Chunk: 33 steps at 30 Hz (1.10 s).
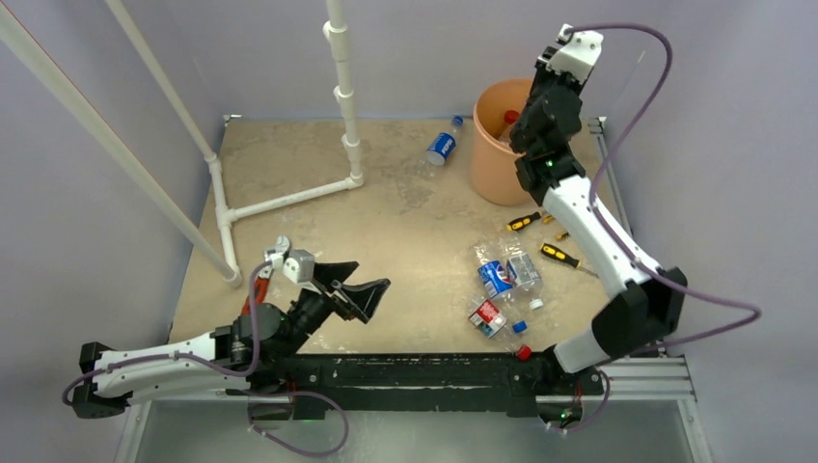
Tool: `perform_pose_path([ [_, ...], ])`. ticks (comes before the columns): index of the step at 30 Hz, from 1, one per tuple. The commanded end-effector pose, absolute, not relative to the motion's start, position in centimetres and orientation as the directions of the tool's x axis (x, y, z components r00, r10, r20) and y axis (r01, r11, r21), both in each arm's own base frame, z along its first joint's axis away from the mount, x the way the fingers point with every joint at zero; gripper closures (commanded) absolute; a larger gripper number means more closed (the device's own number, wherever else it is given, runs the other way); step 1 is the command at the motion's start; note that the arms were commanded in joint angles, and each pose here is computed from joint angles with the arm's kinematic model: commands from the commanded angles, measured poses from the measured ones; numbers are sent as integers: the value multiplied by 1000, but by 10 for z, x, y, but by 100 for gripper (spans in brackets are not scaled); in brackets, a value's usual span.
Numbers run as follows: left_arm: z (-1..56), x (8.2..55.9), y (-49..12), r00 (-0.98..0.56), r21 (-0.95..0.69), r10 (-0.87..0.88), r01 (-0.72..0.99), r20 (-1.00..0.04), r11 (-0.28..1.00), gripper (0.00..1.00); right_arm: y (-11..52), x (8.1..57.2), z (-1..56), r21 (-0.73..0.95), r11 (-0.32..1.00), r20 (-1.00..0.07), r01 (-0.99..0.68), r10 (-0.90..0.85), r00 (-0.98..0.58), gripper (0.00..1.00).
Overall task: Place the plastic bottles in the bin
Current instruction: Place the plastic bottle in the trash bin.
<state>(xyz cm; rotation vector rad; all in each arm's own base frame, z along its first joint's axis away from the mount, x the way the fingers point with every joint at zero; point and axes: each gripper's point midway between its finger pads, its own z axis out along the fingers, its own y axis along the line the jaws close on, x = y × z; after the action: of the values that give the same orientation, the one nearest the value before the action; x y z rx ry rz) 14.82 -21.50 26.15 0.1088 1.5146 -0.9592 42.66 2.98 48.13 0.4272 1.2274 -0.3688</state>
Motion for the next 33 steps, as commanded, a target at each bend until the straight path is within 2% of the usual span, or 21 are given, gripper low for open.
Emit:
perform_pose_path([
  [1, 250, 142, -231, -288, -518, -439, 593, -851, 617, 2, -10, 449, 500, 214, 791, -929, 573, -17, 369, 100],
  [7, 234, 141, -236, -309, -519, -421, 589, -853, 619, 3, -31, 485, 466, 150, 777, -953, 611, -52, 299, 100],
  [14, 225, 140, -243, -298, -507, -417, 611, -859, 608, 3, -14, 516, 382, 91, 837, -988, 539, 9, 152, 100],
  [25, 201, 135, -272, -370, -491, -324, 622, -871, 610, 4, 9, 527, 289, 4, 902, -998, 432, 33, -59, 100],
  [33, 196, 133, -278, -386, -492, -308, 625, -869, 605, 5, 16, 528, 246, -39, 919, -985, 393, 31, -170, 100],
])
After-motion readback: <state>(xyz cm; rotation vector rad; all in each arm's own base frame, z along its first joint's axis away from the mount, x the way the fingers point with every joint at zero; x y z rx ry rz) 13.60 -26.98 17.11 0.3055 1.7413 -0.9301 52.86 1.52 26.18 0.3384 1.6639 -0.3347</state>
